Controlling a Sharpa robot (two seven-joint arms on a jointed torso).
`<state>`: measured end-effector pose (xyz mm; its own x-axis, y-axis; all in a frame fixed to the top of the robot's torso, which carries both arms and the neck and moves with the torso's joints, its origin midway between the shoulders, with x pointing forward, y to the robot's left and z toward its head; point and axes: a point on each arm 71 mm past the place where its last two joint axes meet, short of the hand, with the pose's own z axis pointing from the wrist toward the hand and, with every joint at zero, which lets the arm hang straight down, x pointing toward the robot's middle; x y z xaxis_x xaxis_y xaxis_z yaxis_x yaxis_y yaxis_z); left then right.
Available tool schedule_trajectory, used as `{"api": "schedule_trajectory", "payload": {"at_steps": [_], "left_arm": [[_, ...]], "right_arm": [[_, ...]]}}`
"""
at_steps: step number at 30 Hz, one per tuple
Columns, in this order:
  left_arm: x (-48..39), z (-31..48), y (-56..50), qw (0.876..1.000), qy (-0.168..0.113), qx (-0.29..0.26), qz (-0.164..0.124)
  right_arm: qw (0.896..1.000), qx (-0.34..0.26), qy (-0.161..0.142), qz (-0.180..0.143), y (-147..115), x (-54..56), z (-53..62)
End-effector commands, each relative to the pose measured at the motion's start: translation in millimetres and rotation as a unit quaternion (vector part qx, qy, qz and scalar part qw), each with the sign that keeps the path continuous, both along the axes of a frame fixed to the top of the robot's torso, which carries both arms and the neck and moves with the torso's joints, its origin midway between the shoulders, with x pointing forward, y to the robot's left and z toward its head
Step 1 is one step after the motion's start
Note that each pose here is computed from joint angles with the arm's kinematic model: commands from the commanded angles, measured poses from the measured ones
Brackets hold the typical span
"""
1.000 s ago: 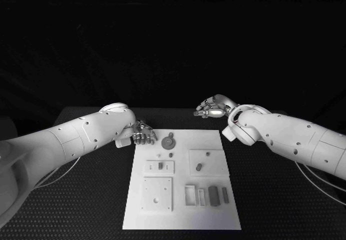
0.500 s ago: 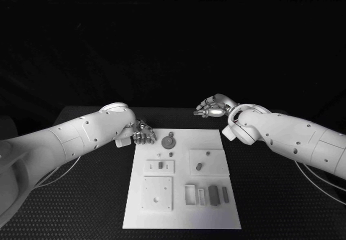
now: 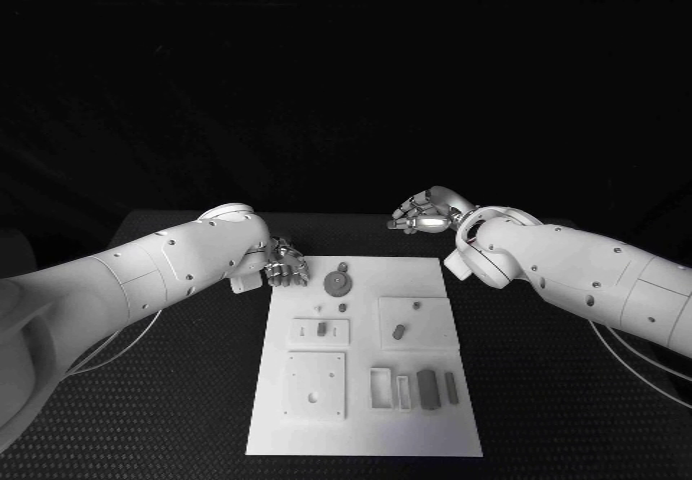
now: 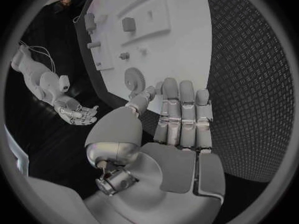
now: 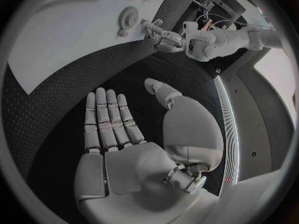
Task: Assemble the parts on the task board
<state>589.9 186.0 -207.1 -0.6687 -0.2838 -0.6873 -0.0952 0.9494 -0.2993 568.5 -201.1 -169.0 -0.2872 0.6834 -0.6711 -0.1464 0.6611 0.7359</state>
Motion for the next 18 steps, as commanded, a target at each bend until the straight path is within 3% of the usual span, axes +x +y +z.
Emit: {"api": "schedule_trajectory", "payload": {"at_steps": [1,11,18], "left_arm": [[-0.4,-1.0,-1.2,1.000,-0.002,-0.011,0.001],[-0.8,0.7,8.2,0.999,-0.014,-0.038,0.033],[-8.0,0.8,15.9,0.997,-0.006,-0.064,0.050]], "right_arm": [[1.000,-0.001,0.002,0.006,1.2,-0.3,-0.5],[1.000,-0.001,0.002,0.005,0.1,0.1,-0.8],[1.000,-0.001,0.001,0.002,-2.9,0.5,-0.8]]}}
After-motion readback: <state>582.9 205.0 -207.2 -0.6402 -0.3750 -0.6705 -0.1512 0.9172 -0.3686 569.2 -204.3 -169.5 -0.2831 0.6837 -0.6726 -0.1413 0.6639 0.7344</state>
